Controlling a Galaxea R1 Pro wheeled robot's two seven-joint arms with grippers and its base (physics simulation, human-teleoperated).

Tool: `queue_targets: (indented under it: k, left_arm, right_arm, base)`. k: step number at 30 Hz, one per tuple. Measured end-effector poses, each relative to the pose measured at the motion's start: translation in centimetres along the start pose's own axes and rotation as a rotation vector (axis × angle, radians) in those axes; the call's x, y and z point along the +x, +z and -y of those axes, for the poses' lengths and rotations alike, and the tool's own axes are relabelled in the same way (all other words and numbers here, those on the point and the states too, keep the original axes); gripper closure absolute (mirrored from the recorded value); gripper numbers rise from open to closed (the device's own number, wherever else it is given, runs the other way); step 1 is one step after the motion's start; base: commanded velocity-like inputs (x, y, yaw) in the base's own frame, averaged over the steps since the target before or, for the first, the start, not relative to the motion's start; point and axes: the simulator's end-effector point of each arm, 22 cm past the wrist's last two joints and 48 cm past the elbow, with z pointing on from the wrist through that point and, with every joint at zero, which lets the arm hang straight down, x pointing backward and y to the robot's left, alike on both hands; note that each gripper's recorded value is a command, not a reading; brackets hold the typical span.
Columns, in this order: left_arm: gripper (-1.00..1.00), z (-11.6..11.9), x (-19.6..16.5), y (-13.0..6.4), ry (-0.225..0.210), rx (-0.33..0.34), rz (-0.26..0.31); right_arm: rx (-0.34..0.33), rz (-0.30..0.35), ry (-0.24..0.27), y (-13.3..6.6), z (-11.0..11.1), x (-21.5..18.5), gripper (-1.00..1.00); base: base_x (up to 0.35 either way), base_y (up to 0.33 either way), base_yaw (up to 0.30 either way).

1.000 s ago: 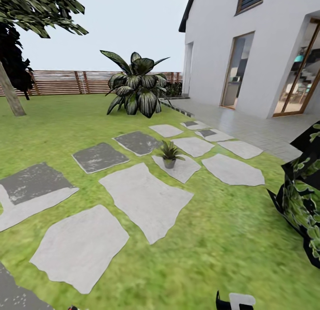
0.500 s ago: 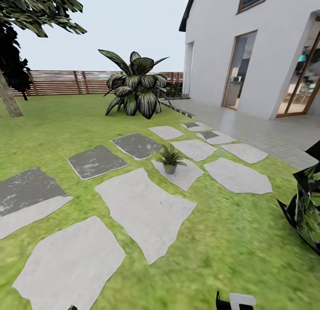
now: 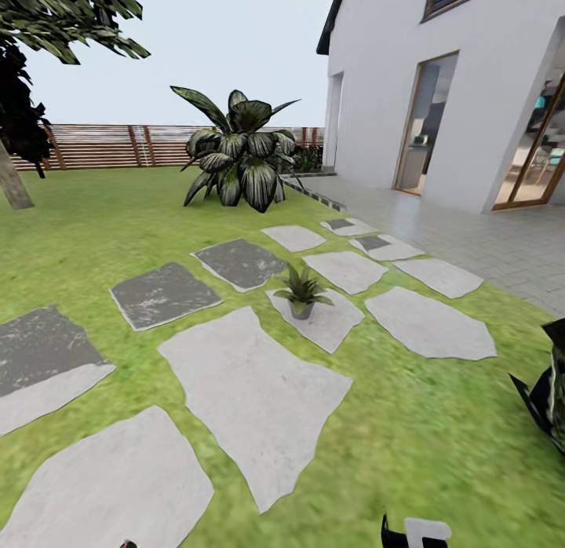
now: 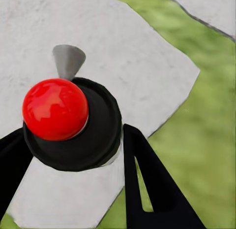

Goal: Pick up the pesticide atomizer in the garden and spray insectifuge to fully cover both potted plants in the garden.

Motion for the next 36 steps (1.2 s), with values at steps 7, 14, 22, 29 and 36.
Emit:
queue_targets:
  k: [7, 14, 22, 29, 36]
  left_arm:
    - [1.00, 0.02, 0.01, 0.00, 0.001, 0.001, 0.000]
    - [1.00, 0.01, 0.00, 0.00, 0.001, 0.000, 0.000]
    - [1.00, 0.03, 0.01, 0.00, 0.001, 0.001, 0.000]
    - [1.00, -0.01, -0.02, 0.00, -0.001, 0.000, 0.001]
    - [1.00, -0.01, -0.03, 0.00, 0.000, 0.000, 0.001]
  right_arm:
    - [0.000, 0.000, 0.000, 0.00, 0.00, 0.00, -1.00]
    - [0.000, 0.000, 0.000, 0.00, 0.00, 0.00, -1.00]
    - [0.000, 0.000, 0.000, 0.00, 0.00, 0.00, -1.00]
    - [0.000, 0.000, 0.000, 0.00, 0.00, 0.00, -1.00]
    - [0.000, 0.000, 0.000, 0.00, 0.00, 0.00, -1.00]
  base:
    - [0.338, 0.000, 0.000]
    - [0.338, 0.000, 0.000]
    - [0.338, -0.010, 0.000]
    - [0.338, -0.072, 0.000]
    - [0.338, -0.078, 0.000]
